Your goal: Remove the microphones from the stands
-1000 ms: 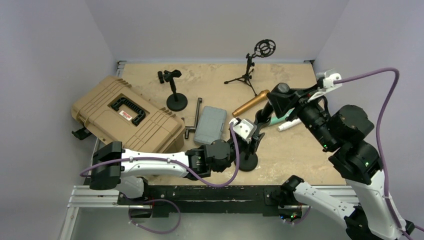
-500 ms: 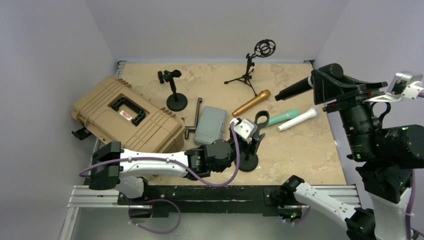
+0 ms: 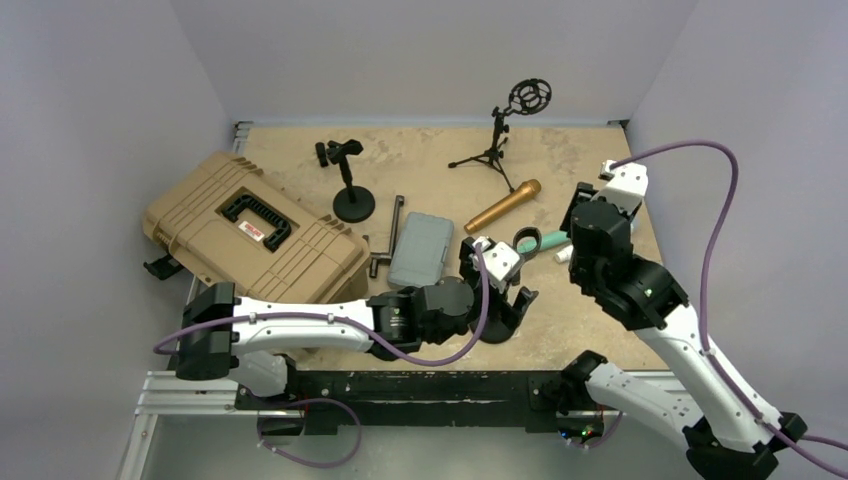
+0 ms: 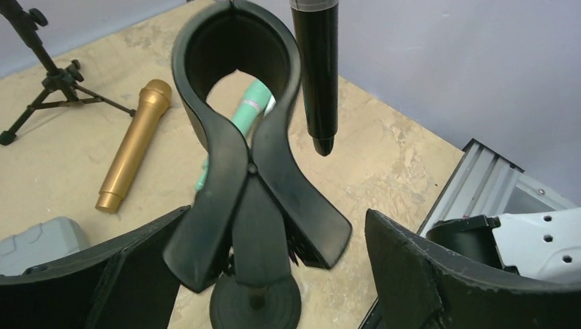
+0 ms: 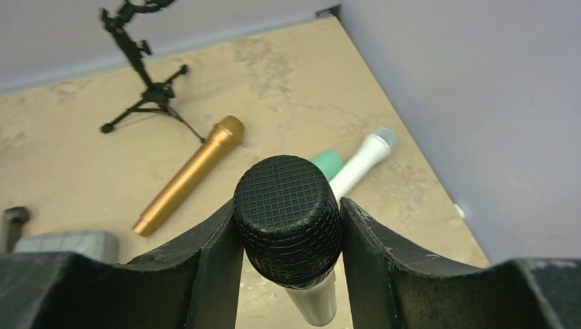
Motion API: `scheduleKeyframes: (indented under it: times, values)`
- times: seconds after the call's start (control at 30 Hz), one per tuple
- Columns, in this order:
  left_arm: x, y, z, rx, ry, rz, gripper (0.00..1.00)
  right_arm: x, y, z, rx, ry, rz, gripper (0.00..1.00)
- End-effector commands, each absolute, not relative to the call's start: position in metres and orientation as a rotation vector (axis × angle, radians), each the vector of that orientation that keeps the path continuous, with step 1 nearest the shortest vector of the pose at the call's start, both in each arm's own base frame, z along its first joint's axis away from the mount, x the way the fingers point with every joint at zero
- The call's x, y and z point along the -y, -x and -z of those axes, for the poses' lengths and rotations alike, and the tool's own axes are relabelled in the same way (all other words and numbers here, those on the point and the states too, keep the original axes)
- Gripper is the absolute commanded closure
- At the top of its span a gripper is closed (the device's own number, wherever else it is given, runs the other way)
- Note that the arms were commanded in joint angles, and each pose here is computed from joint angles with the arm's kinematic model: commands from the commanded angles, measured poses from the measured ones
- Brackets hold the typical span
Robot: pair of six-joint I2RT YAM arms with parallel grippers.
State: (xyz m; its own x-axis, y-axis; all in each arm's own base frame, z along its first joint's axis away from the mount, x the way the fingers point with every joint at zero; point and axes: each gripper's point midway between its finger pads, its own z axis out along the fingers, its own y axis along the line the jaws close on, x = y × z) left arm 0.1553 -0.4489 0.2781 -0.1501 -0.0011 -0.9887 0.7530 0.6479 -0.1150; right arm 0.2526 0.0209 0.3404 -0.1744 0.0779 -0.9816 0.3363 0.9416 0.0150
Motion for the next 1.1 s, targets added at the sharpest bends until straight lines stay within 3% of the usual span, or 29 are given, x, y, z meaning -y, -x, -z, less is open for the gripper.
scheduleKeyframes:
  times: [0.0, 0.07, 0.57, 0.73, 1.07]
  values:
    - [0.445, -0.142, -0.303, -1.583, -0.638, 0.838, 0.04, 0.007, -0.258, -0.33, -1.704, -0.511, 0.316, 1.0]
    - [0.441, -0.141, -0.308, -1.572, -0.645, 0.841, 0.0, 0.011, -0.271, -0.314, -1.756, -0.512, 0.312, 1.0]
    - [0.373, -0.119, -0.368, -1.455, -0.65, 0.973, 0.0, 0.024, -0.331, -0.159, -2.071, -0.803, -0.005, 1.0]
    - [0.343, -0.106, -0.375, -1.44, -0.62, 1.065, 0.0, 0.059, -0.33, -0.122, -2.044, -1.019, -0.135, 1.0]
    - [0.303, -0.096, -0.365, -1.471, -0.522, 1.17, 0.02, 0.124, -0.329, -0.069, -1.942, -1.331, -0.075, 1.0]
